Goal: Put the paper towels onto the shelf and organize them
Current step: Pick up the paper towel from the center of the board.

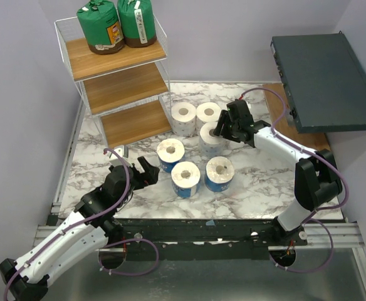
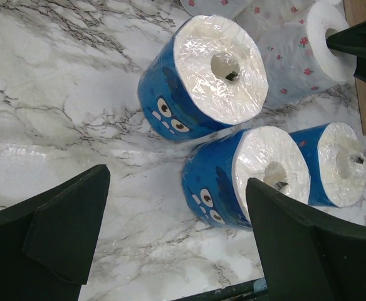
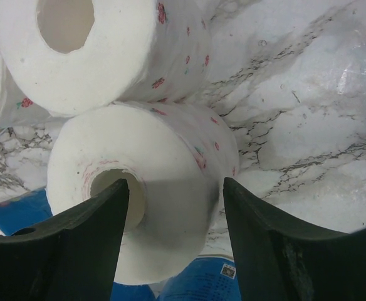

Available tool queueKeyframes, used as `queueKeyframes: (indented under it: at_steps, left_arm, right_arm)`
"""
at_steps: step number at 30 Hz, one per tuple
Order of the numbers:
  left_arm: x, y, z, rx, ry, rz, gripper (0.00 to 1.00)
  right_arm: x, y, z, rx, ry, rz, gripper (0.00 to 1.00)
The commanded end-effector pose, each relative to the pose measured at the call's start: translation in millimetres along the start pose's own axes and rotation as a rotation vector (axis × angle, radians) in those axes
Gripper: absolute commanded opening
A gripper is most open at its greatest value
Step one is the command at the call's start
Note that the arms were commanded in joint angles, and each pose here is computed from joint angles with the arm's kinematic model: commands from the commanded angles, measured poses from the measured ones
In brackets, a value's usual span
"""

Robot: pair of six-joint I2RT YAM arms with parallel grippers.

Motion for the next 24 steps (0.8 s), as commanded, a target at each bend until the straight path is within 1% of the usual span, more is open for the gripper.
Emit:
queueKeyframes:
  at_steps: [1, 13, 20, 24]
  left_arm:
    - [5.8, 6.4, -11.9, 0.014, -0.046, -0.005, 0.94]
    - [5.3, 2.9, -10.2, 0.021, -0.047, 0.005, 0.94]
    - [6.0, 1.8, -9.3, 0.027, -0.049, 0.007, 0.94]
    - [6.3, 2.4, -9.9, 0.029, -0.051, 0.006, 0.94]
  right_arm:
    - [3.9, 7.6, -2.2, 0.018, -0.029, -0.012, 0.65]
    - [0.6, 3.6, -2.8, 0.031, -0.027, 0.004, 0.58]
    - [-0.4, 0.5, -1.9, 0.037, -0.020, 0.017, 0.46]
    - [1.6, 2.1, -0.8, 0.040, -0.014, 0.014, 0.41]
Point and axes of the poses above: each gripper's point midway between its finger pads, its own x axis back along the fingers, its own z axis along the line the jaws close on, y = z × x, the point moved 2 cm from there along x, back along the fingers, and after that the axes turned 7 degrees about x, right-handed, at the moved point
